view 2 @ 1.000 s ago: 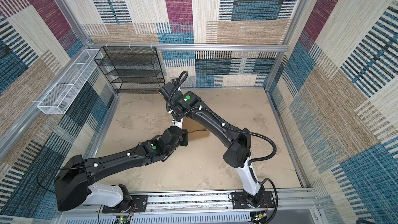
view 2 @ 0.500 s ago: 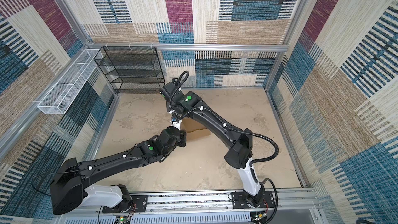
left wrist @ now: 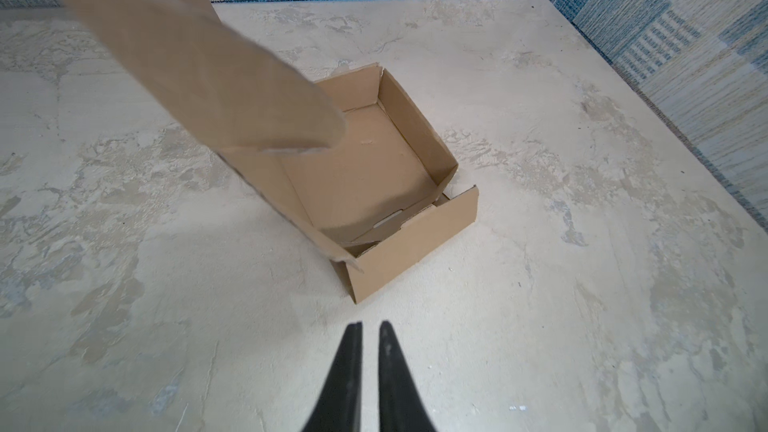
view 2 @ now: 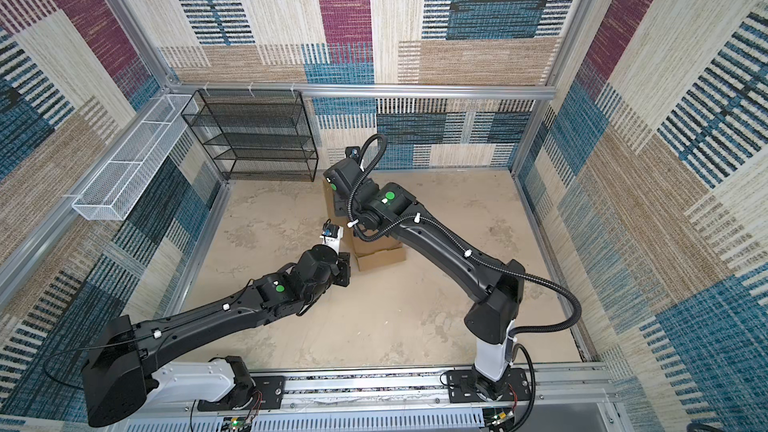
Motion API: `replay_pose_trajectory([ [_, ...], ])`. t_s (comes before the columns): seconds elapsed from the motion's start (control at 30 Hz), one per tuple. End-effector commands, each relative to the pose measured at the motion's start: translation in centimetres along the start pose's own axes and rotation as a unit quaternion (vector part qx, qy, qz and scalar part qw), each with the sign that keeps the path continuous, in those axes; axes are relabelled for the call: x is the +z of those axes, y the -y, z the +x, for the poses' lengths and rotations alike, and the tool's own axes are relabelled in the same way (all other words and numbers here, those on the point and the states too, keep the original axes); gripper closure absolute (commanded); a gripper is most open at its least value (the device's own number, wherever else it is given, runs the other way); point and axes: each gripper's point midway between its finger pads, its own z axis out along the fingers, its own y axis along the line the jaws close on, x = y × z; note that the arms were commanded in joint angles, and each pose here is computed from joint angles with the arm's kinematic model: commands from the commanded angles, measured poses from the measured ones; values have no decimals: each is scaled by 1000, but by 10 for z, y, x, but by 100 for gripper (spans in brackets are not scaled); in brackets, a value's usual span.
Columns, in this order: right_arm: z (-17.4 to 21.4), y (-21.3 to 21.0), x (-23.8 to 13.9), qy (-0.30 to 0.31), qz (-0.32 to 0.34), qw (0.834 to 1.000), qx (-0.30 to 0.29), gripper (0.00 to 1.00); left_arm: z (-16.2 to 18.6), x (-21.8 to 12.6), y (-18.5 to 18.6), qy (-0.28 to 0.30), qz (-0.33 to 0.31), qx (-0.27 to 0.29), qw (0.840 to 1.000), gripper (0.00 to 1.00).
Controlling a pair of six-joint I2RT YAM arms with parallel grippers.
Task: Fold the paper box
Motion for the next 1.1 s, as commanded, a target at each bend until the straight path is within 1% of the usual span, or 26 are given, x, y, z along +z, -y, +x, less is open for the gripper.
replay_pose_trajectory([
  [0.0, -18, 1, -8, 38, -14, 999, 5, 43, -4, 0, -4, 0, -15, 15, 1000, 81],
  [0.1, -16, 13, -8, 38, -11, 999, 3, 43, -9, 0, -8, 6, -24, 12, 1000, 75],
  [0.2, -12, 30, -4, 39, -7, 999, 0, 43, -10, 0, -13, 6, -35, 10, 999, 72],
  [0.33, -10, 63, 10, 41, -3, 999, 4, 50, -11, 0, -19, 5, -46, 6, 999, 71],
  [0.4, -6, 79, 23, 32, -1, 999, -5, 55, -12, 0, -21, 6, -47, 3, 999, 71],
  [0.5, 2, 97, 46, 12, 5, 1000, -22, 55, -13, 2, -23, 5, -48, 2, 999, 70],
  [0.57, 10, 110, 62, -5, 20, 999, -30, 54, -14, 3, -23, 5, -49, 1, 999, 70],
  [0.67, 25, 119, 83, -20, 14, 998, -56, 55, -17, 5, -23, 4, -47, -2, 999, 70],
  [0.83, 30, 123, 115, -32, -4, 992, -120, 55, -20, 7, -21, 2, -40, -8, 999, 68],
  [0.9, 32, 123, 128, -45, -19, 990, -135, 55, -20, 9, -22, 0, -41, -8, 999, 68],
  [1.07, 34, 131, 150, -56, -21, 988, -141, 55, -23, 13, -27, -8, -41, -21, 999, 66],
])
